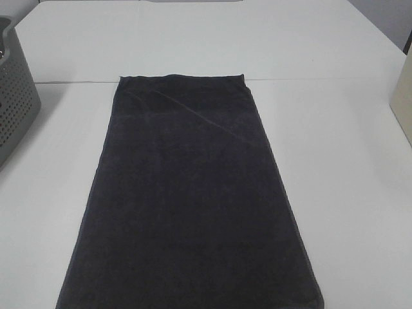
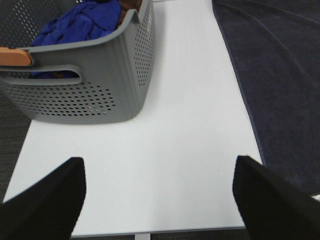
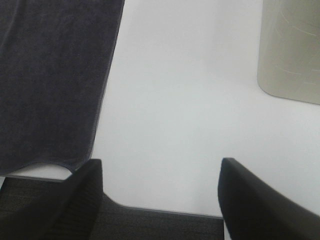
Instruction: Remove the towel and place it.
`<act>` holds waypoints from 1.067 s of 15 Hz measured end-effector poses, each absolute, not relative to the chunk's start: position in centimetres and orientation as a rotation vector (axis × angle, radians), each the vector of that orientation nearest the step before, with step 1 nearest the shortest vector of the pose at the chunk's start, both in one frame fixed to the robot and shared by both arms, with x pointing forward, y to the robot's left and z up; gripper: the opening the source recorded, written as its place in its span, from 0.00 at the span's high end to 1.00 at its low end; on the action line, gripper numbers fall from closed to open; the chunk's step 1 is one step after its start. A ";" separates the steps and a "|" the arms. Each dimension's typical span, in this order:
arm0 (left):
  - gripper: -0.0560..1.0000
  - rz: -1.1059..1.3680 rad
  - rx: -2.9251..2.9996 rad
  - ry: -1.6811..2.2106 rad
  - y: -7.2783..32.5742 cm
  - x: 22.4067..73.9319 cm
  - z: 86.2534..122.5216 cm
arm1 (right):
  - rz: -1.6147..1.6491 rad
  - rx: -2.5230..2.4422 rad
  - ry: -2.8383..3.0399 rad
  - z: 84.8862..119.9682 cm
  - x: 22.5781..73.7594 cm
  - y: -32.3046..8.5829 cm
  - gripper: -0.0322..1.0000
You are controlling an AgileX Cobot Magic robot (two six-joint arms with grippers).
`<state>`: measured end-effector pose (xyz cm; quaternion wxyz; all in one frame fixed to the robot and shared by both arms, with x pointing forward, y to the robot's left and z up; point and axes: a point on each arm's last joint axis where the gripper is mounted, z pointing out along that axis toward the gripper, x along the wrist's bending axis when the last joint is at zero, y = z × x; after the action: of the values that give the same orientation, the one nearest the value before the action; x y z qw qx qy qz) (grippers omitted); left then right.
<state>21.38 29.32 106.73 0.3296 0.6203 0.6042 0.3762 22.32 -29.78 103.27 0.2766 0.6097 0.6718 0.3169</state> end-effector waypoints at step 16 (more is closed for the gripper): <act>0.23 0.966 1.533 1.578 29.3 23.0 105.5 | 0.870 1.583 1.802 102.8 23.0 -29.7 0.34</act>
<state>22.97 29.34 105.53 0.3612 0.5949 0.6125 0.3749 23.01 -29.68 102.80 0.2908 0.5937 0.6757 0.3262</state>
